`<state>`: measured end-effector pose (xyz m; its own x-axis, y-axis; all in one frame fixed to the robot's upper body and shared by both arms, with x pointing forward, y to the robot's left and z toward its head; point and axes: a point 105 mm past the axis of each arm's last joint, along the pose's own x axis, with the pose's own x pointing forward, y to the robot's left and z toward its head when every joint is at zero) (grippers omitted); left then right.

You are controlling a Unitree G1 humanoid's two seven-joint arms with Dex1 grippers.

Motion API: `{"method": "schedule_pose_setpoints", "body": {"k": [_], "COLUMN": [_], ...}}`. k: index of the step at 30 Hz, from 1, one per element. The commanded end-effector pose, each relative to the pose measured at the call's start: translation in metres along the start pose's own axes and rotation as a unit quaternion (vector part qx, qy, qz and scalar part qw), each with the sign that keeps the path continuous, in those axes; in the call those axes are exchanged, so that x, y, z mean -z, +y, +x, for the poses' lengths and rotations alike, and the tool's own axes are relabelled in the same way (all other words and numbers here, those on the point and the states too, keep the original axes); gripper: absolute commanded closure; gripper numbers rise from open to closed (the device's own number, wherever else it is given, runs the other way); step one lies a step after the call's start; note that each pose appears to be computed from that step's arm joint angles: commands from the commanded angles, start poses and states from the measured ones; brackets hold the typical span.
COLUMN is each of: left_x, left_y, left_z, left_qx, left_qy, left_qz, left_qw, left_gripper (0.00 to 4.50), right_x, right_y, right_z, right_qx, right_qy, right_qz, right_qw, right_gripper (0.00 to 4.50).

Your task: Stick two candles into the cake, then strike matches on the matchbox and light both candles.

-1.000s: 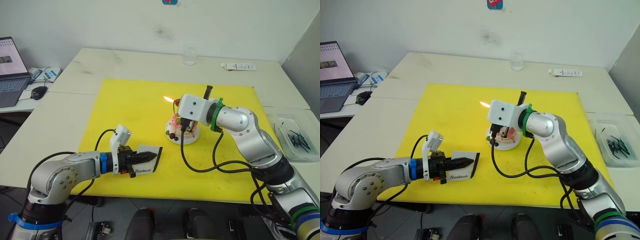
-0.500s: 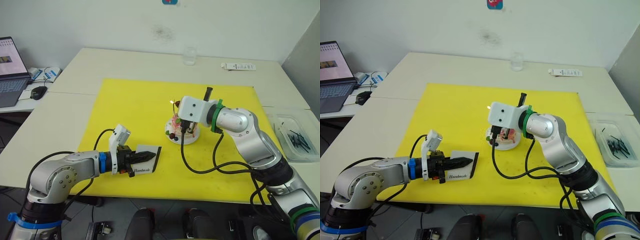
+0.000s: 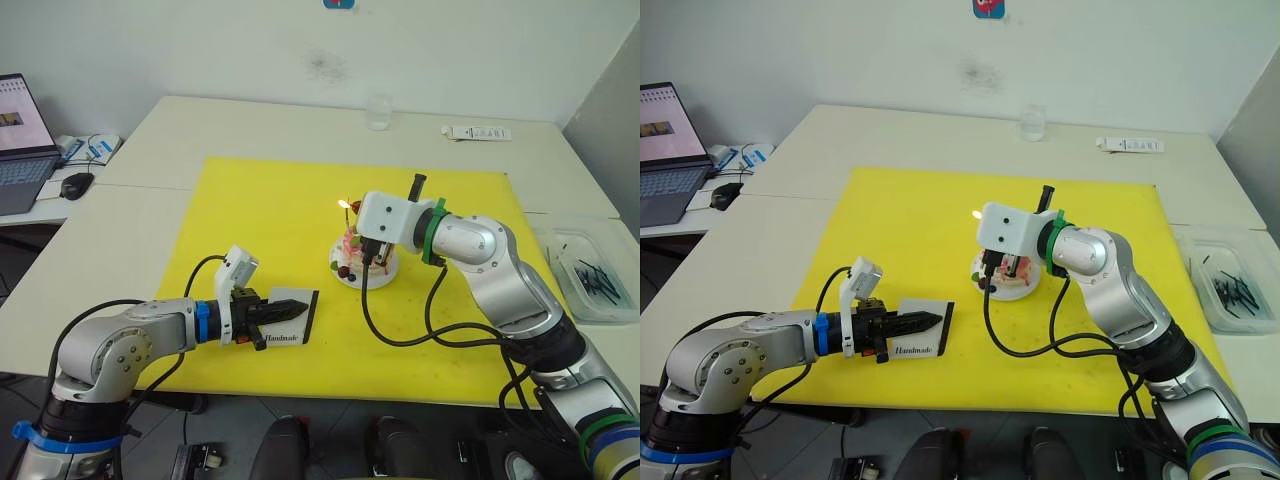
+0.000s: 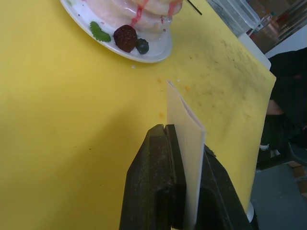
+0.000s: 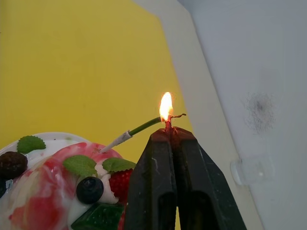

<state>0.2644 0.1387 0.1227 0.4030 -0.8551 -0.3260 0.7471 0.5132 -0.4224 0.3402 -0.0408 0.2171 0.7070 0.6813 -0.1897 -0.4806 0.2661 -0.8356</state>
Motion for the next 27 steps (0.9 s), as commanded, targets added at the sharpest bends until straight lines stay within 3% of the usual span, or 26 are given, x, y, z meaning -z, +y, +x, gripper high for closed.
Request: {"method": "schedule_pose_setpoints", "body": {"k": [1, 8, 14, 27], "left_x": [-0.011, -0.019, -0.039, -0.033], "left_y": [-0.004, -0.006, -0.017, -0.022], "left_z": [-0.001, -0.005, -0.017, -0.015], "left_qx": [0.008, 0.015, 0.061, 0.067], "left_qy": [-0.017, -0.031, -0.064, -0.043], "left_qz": [0.02, 0.009, -0.046, -0.064], "left_qw": [1.0, 0.999, 0.995, 0.995], "left_gripper": [4.5, 4.5, 4.5, 4.5], "right_x": [-0.002, -0.001, -0.003, -0.006], "right_y": [-0.013, -0.013, -0.013, -0.016], "right_z": [-0.005, -0.005, -0.006, -0.005], "right_qx": [0.029, 0.032, 0.033, 0.035], "right_qy": [-0.005, -0.003, -0.004, -0.006], "right_qz": [-0.001, 0.001, 0.003, 0.004], "right_qw": [1.0, 0.999, 0.999, 0.999], "right_gripper": [4.47, 4.47, 4.47, 4.47]}}
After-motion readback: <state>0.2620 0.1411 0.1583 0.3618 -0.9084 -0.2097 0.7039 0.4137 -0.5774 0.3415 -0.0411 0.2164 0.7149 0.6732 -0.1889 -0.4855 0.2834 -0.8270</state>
